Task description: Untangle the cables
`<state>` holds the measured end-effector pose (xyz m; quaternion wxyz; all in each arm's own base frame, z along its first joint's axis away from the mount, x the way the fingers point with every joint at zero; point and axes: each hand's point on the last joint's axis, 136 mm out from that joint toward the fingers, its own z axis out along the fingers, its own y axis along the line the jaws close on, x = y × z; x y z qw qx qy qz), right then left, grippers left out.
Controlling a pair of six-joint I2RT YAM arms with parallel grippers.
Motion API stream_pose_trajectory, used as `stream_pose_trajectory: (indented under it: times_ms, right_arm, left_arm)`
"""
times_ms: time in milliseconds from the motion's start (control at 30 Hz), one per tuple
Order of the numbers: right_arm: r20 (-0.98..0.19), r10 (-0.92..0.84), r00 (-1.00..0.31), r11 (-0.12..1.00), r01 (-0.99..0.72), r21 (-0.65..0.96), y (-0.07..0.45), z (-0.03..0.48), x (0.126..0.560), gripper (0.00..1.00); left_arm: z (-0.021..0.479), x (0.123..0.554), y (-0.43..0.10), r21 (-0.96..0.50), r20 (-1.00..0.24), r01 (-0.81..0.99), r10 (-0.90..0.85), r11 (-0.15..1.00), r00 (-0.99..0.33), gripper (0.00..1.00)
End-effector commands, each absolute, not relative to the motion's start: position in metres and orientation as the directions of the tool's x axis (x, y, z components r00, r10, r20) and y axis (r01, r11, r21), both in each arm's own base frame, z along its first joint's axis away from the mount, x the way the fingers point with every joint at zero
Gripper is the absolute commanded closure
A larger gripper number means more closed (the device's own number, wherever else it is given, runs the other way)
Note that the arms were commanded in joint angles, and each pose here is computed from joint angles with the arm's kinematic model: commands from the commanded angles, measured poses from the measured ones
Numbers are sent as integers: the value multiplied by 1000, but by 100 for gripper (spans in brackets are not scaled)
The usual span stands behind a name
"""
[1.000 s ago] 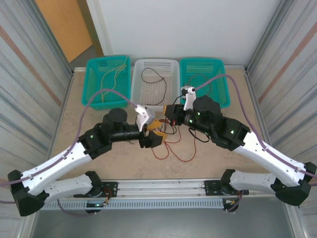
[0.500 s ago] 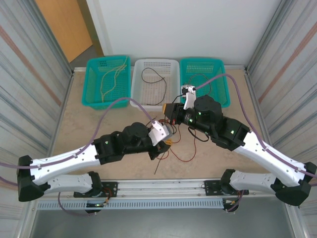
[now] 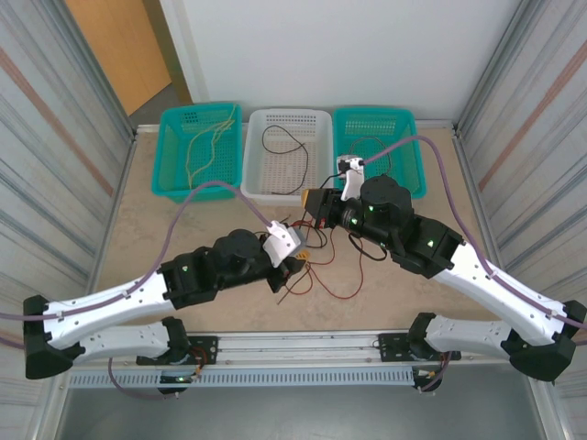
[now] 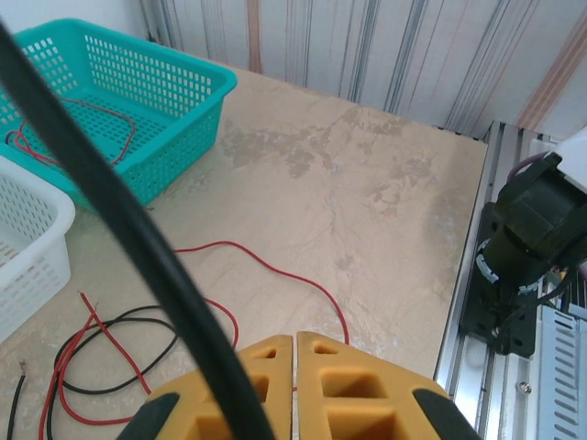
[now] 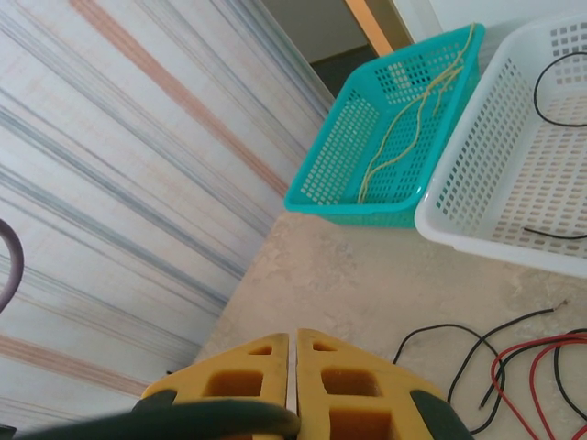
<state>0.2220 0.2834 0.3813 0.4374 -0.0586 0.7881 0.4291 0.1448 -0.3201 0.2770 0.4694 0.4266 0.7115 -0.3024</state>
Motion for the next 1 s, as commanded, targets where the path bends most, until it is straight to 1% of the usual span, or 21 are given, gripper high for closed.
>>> stream_pose_trajectory:
  times_ms: [0,33,67,133,167,233,300,433,567,667,800,967]
  right_arm:
    - [-735,319,-598,617,-458,640,274,394,223,79]
    - [-736,321,-595,629,-447,636,271,392,224,68]
    - [-738,322,-593,645,-432,630,267,389,226,61]
    - [-744,328,-582,701,-378,605,251,380,231,51]
    - [-745,332,-579,729,-344,592,242,374,234,42]
    - [-748,342,-569,801,-240,549,217,357,240,33]
    - [-734,369,-570,834,-145,532,189,341,242,28]
    - [-669,407,-622,873,49,486,145,292,241,30]
    - [-629,427,-650,883,149,445,121,258,229,31]
    - [-612,432,-663,886,185,425,111,243,221,35]
    - [-604,438,-666,884,199,422,105,234,214,39]
    - [-603,438,-666,885,204,418,103,231,213,43]
  left_arm:
    - [303,146,-317,-26,-954,885,252,464,-160,100]
    - [308,148,-315,-30,-957,881,241,472,-162,100]
    - [313,150,-313,-38,-959,879,230,476,-166,100]
    - [323,157,-309,-64,-960,872,209,485,-187,100]
    - [328,162,-308,-75,-959,871,203,486,-196,100]
    - [340,177,-303,-88,-957,860,197,502,-214,100]
    - [354,193,-299,-92,-959,847,184,523,-217,100]
    - [386,237,-293,-98,-968,808,132,580,-212,100]
    - [406,281,-293,-105,-971,778,106,620,-215,100]
    - [416,317,-291,-137,-970,759,71,636,-234,100]
    - [423,367,-288,-197,-962,729,15,655,-274,100]
    - [416,424,-292,-253,-942,701,-6,667,-334,100]
